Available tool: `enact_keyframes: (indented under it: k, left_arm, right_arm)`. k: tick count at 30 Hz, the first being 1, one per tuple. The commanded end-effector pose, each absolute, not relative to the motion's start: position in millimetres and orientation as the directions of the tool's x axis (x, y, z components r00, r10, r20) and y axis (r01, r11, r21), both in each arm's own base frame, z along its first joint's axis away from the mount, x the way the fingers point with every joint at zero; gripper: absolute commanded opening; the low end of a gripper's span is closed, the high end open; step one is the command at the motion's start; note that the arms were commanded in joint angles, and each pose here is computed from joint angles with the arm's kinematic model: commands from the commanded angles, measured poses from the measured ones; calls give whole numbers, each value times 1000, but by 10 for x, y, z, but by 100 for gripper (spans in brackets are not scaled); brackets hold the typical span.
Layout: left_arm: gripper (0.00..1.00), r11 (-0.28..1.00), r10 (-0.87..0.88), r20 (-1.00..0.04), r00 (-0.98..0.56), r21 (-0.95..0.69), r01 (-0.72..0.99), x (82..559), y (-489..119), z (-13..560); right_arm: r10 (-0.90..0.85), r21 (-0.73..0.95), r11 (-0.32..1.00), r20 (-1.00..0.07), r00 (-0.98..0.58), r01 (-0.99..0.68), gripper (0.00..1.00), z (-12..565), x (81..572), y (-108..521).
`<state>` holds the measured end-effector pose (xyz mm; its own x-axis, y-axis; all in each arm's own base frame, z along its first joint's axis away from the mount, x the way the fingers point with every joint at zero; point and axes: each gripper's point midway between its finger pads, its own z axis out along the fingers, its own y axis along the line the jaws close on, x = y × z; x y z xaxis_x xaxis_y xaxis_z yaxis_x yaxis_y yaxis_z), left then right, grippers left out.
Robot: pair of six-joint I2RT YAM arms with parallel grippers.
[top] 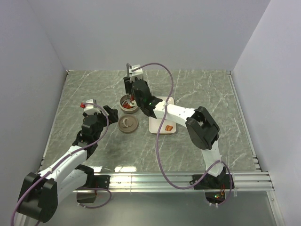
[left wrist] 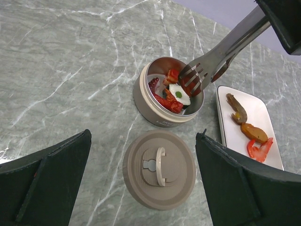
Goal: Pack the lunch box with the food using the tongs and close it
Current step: Place the food into the lunch box, then pick up the food using the clamp
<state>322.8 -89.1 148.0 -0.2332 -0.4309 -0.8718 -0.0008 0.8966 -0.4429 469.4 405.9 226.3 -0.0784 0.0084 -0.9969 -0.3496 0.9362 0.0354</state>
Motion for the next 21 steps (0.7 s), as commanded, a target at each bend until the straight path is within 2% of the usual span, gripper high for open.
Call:
enact_keyframes:
  k: [1,5,11,21]
  left_arm:
    - [99,888,-449,-876,-178,-459,16,3311,-898,1702]
    - [99,889,-448,-875,-182,-458,18,3311,-903,1688]
    - [99,888,-448,-875,-184,-459,22,3309,-911,1683]
    - [99,889,-446,-875,-188,-458,26,3310,-922,1685]
  right_arm:
    - [95,88,941,-995,5,-327,55,2733,4714,3947]
    - [135,115,948,-990,49,-296,55,2959,4593,3681]
    - [143,121,964,-987,77,-239,55,2991,4389,3181]
    - [46,47,986,-999,-5,-157,56,2458,4459,2507]
